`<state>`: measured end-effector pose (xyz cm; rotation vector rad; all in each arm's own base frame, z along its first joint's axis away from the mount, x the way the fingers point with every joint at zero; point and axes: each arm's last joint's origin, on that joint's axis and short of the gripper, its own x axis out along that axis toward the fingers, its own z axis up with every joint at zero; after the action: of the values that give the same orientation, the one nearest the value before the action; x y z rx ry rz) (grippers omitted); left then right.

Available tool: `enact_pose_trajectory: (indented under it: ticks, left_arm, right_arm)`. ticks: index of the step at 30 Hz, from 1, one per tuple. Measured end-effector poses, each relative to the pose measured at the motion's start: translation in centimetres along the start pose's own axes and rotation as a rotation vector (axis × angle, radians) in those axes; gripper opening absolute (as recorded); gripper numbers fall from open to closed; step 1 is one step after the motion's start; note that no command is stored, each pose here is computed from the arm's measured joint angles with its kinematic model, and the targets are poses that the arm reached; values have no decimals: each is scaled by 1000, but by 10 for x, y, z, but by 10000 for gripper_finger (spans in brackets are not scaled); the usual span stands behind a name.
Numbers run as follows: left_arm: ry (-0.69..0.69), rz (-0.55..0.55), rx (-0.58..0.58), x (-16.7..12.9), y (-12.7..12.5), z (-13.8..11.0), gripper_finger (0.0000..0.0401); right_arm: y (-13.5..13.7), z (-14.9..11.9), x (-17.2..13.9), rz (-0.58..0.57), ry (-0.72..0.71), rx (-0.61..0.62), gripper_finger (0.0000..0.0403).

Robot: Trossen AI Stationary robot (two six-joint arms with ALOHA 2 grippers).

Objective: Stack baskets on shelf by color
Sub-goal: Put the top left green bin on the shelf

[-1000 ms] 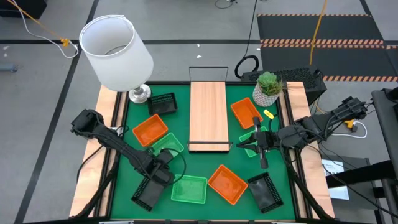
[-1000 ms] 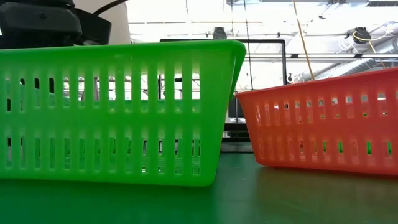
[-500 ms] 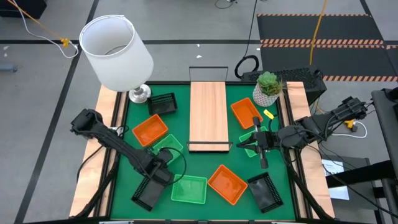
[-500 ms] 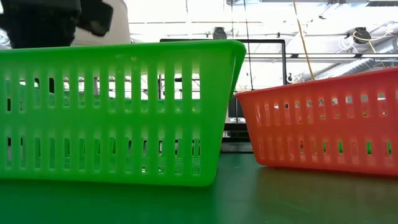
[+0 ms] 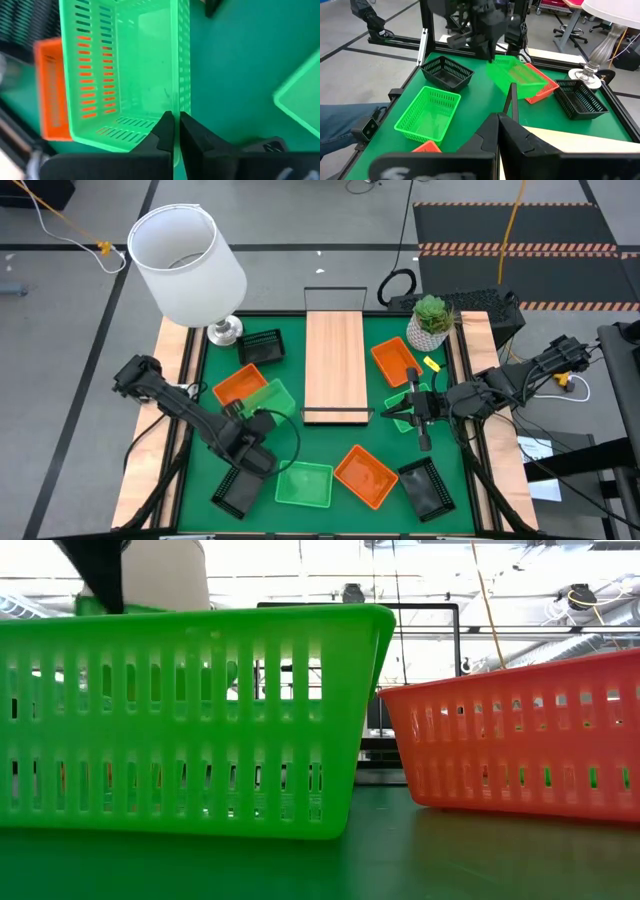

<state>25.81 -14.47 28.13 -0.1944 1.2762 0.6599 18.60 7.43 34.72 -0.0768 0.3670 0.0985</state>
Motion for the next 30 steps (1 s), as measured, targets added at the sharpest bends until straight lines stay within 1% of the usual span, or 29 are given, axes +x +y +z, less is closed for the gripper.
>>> enact_pose_trajectory:
  ticks: [3,6,10,14,19,22,25,27,30]
  left_arm:
    - [-39,38,49,-6,5,6,6]
    - [-91,61,109,-9,9,14,10]
    - [-128,101,191,-6,15,26,16]
    - [-164,110,284,0,19,41,6]
    - [-216,81,369,6,20,62,16]
    - [-260,58,408,8,20,72,11]
    - [-303,40,452,8,18,79,6]
    - [-328,33,482,10,16,84,11]
    - [-331,43,530,16,12,89,16]
  right_arm:
    - [0,0,0,0,0,0,0]
    - [0,0,0,0,0,1,0]
    - [0,0,0,0,-1,1,0]
    - [0,0,0,0,-1,2,0]
    - [0,0,0,0,0,2,0]
    - [0,0,0,0,0,2,0]
    - [0,0,0,0,-1,2,0]
    - [1,-3,2,0,2,1,0]
    - [1,-6,4,0,13,-2,0]
